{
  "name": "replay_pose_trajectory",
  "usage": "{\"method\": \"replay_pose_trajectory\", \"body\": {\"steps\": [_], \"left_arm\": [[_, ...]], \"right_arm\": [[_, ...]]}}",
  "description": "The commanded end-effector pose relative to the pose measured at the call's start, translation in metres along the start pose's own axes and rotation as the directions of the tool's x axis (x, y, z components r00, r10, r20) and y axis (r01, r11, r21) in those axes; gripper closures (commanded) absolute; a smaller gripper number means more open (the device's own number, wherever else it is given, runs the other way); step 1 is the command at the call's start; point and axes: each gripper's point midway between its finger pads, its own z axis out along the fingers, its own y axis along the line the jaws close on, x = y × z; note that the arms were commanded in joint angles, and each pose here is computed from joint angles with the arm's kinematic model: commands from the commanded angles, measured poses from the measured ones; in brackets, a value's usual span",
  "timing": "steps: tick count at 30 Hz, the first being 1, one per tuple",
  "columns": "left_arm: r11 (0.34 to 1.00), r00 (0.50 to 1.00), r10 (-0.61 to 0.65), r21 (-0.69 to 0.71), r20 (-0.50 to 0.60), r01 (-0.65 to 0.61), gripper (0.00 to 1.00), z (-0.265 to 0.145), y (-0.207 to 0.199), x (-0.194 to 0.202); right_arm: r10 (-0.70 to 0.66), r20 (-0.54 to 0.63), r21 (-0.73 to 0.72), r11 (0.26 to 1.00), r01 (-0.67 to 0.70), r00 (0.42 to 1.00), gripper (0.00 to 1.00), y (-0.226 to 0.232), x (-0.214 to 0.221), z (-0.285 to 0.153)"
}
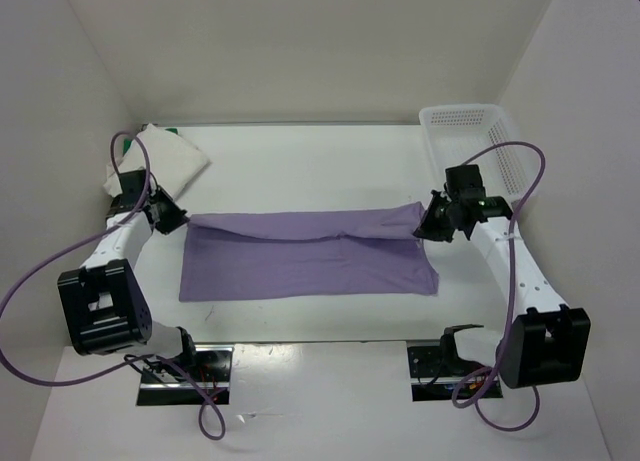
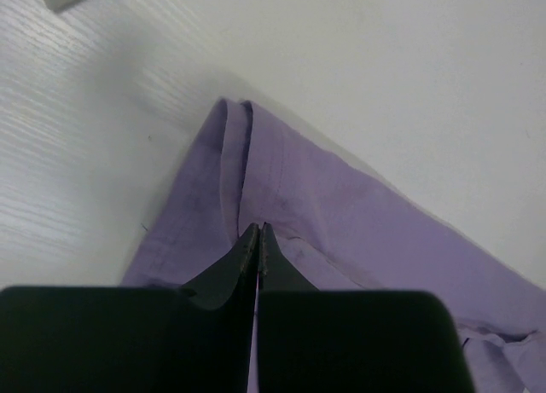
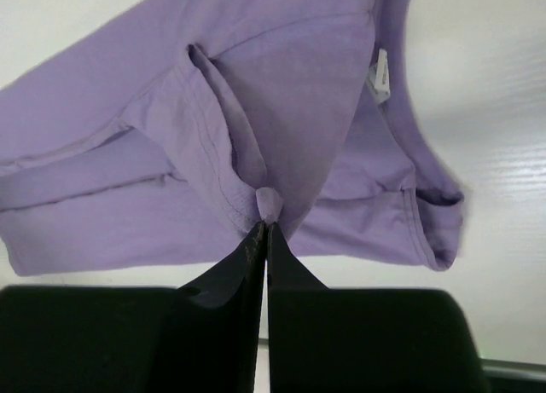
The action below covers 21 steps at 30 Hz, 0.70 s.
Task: Fold and stack the t-shirts
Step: Fold the other side of the tshirt into a rectangle
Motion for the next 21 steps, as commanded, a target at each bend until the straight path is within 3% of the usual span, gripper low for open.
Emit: {"method": "replay_pose_trajectory", "body": {"steps": [1,5,6,9,10,13,15,16,18,21], "left_arm": [[1.000,1.000,-0.008,-0.014,0.003,0.008,0.99,-0.006,0.010,0.002],[1.000,1.000,-0.017,-0.015,-0.007,0.017,0.93,-0.007,0.012,0.003],[0.999,0.999,-0.029,-0.021,-0.017,0.028,0.91,-0.007,0.013,0.006],[0.997,0.998,-0.058,-0.050,-0.012,0.057,0.78,-0.012,0.020,0.007],[0.996,0.997,-0.069,-0.054,0.035,0.070,0.67,-0.020,0.021,-0.003],[0.994,0.990,-0.096,-0.049,0.103,0.101,0.64,-0.033,0.018,-0.012],[0.995,0.988,-0.101,0.003,0.119,0.102,0.64,-0.036,0.008,-0.018],[0.995,0.992,-0.095,0.051,0.080,0.091,0.64,-0.032,0.000,-0.007],[0.994,0.995,-0.079,0.085,0.067,0.073,0.64,-0.027,-0.012,-0.001],[0.991,1.000,-0.007,0.132,0.024,0.004,0.64,-0.018,-0.038,0.019]], "right_arm": [[0.022,-0.052,0.006,1.000,-0.022,0.998,0.96,-0.006,0.022,-0.018],[0.016,-0.058,0.063,0.998,-0.013,0.998,0.94,-0.021,0.033,-0.029],[0.018,-0.066,0.068,0.998,-0.014,0.998,0.85,-0.022,0.035,-0.030],[0.013,-0.034,0.066,0.998,-0.010,0.999,0.71,-0.021,0.031,-0.038],[0.012,-0.026,0.078,0.997,-0.010,1.000,0.69,-0.024,0.030,-0.037],[-0.017,0.027,0.045,0.999,0.016,1.000,0.69,-0.014,0.014,-0.042],[-0.041,-0.013,-0.003,0.999,0.041,0.999,0.77,-0.004,0.013,-0.029],[-0.068,-0.015,-0.037,0.997,0.067,0.998,0.89,0.004,0.009,-0.020],[-0.065,-0.039,-0.044,0.997,0.064,0.997,1.00,0.008,0.003,0.000],[-0.073,-0.071,-0.082,0.994,0.067,0.995,1.00,0.017,0.000,0.030]]}}
